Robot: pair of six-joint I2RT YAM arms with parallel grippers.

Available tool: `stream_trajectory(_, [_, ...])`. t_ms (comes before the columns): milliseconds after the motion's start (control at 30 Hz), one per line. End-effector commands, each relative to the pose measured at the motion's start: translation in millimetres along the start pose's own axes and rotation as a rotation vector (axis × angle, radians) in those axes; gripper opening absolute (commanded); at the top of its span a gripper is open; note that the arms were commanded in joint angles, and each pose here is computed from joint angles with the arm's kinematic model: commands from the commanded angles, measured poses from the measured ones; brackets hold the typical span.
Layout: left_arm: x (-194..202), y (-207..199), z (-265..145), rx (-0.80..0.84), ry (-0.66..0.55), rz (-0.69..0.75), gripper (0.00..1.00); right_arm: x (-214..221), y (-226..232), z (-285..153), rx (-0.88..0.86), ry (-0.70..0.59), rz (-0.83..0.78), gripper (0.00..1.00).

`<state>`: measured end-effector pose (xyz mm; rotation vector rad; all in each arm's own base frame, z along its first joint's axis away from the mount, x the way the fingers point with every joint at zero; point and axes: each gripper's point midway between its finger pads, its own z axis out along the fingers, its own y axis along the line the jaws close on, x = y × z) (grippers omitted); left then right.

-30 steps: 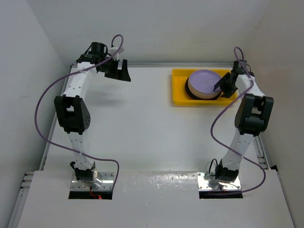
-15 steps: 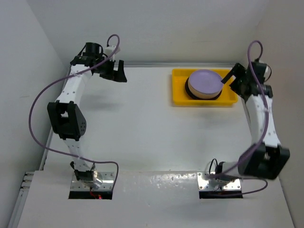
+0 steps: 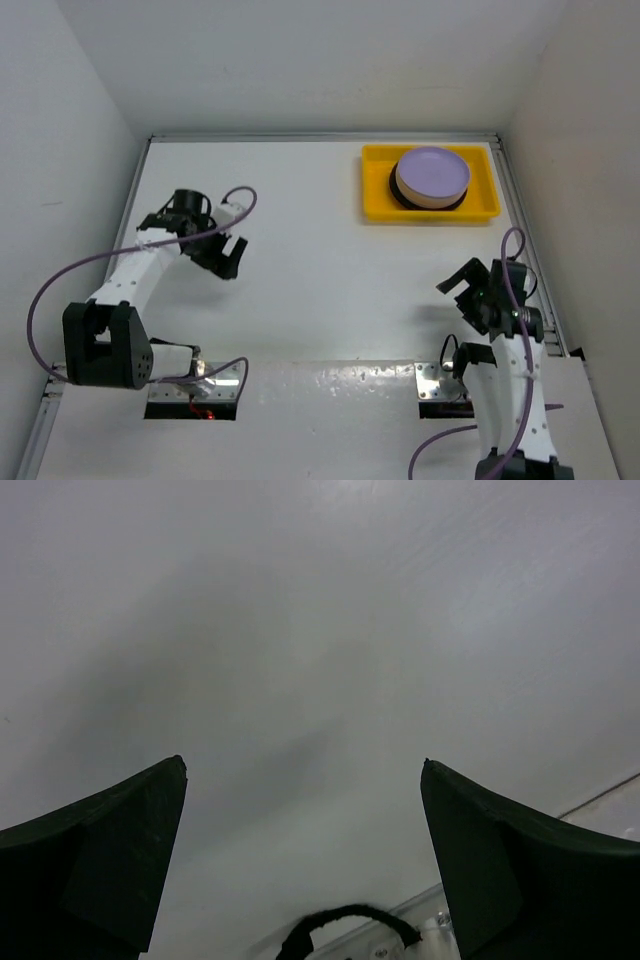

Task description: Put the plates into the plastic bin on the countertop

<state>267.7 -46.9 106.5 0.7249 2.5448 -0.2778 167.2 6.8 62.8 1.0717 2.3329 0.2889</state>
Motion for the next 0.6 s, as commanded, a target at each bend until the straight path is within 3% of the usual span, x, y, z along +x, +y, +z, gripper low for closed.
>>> stream_trajectory(0, [8, 23, -2, -0.165, -0.037, 0.075, 1.00, -1, 15, -7, -0.096, -0.038, 0.034, 1.00])
stream_trajectory(367, [4, 17, -8, -0.200, -0.071, 0.112, 1.00, 0, 16, -9, -0.108, -0.019, -0.052, 1.00])
stream_trajectory(467, [4, 17, -8, -0.204, -0.079, 0.114, 1.00, 0, 29, -12, -0.178, -0.011, -0.066, 1.00])
stream_trajectory(567, [9, 18, -7, -0.209, -0.065, 0.111, 1.00, -13, 43, -17, -0.256, -0.085, -0.105, 1.00])
